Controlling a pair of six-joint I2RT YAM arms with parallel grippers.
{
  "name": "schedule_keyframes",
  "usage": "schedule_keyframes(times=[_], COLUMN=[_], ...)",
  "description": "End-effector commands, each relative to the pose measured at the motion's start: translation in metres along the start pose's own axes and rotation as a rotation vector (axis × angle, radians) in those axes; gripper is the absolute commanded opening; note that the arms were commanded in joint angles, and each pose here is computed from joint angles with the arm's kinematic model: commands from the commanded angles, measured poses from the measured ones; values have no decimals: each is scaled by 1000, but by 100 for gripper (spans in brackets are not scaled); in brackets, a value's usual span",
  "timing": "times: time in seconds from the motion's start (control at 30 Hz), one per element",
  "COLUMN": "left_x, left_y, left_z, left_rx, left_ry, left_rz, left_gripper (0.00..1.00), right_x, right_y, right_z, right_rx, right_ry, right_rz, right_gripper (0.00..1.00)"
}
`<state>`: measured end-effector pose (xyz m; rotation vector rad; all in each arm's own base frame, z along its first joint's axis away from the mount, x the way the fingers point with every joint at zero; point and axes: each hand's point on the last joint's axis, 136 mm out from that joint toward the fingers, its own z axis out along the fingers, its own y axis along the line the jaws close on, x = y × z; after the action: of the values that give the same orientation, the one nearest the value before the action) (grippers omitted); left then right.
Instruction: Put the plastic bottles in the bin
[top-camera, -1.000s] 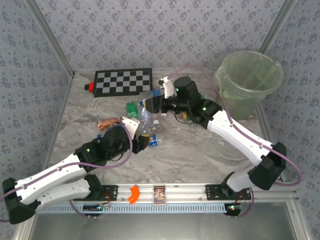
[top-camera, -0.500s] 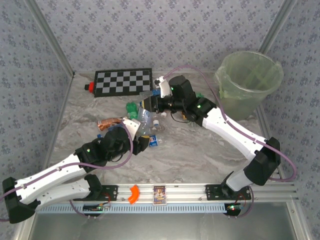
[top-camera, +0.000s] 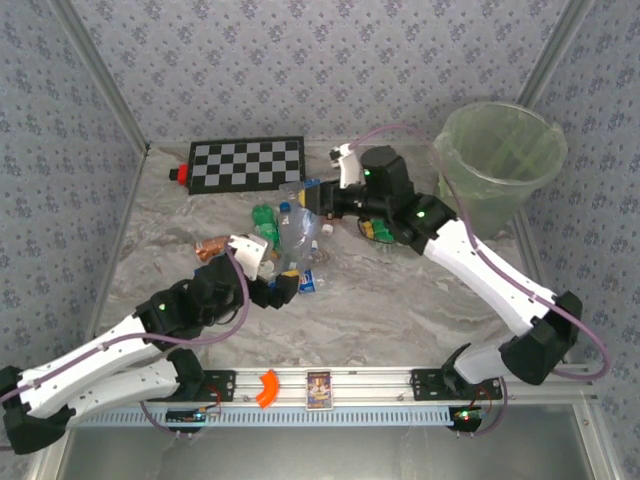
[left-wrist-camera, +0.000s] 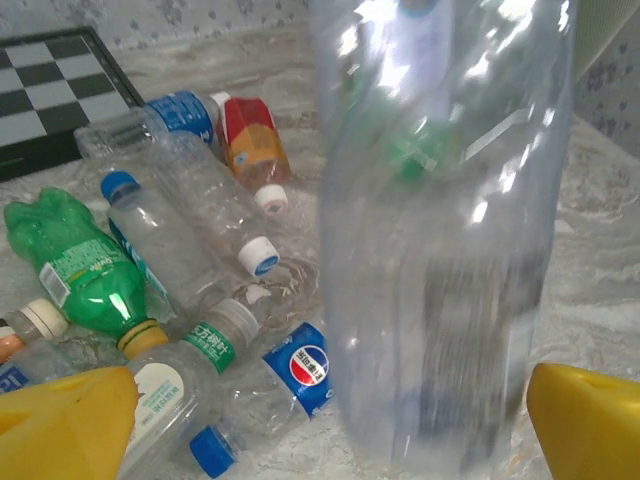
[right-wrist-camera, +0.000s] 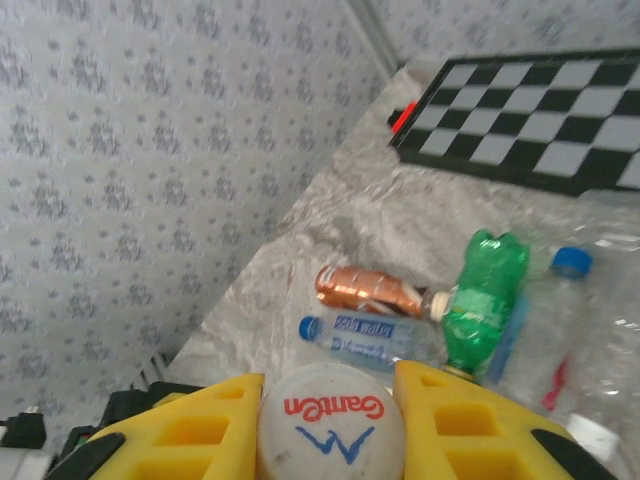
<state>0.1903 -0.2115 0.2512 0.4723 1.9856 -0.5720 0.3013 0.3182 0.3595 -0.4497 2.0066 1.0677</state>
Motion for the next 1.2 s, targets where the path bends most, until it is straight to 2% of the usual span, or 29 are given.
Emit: schedule_keyframes(times=[0.0, 0.1, 0.37, 0.63, 0.73, 0.87, 0.93, 1.17], left_x=[-18, -22, -20, -12, -15, -16, -14, -9], left_y=[6, 11, 25, 33, 32, 33, 33, 34], left_z=[-16, -26, -40, -50, -54, -56, -56, -56], left_rx=[-13, -18, -48, -54, -41, -42, -41, -41], left_ry=[-87, -127, -179, -179, -191, -188, -181, -173], left_rz=[-42, -61, -92, -112, -122, -129, -133, -143], left_gripper=[100, 100, 100, 100, 100, 100, 100, 100], right_x=[-26, -51, -118, -163, -173, -182, -184, -179], right_y=[-19, -41, -93, -127, -140, -162, -180, -235], right_z=[-35, -71, -186, -299, -328, -346, -353, -352], right_rx=[82, 192, 624, 1074, 1186, 1311, 1377, 1477], right_ry=[-106, -201, -477, -765, -834, -850, -828, -712], right_rz=[10, 21, -98, -166, -163, -184, -177, -155], right_gripper=[25, 24, 24, 25, 21, 23, 27, 27])
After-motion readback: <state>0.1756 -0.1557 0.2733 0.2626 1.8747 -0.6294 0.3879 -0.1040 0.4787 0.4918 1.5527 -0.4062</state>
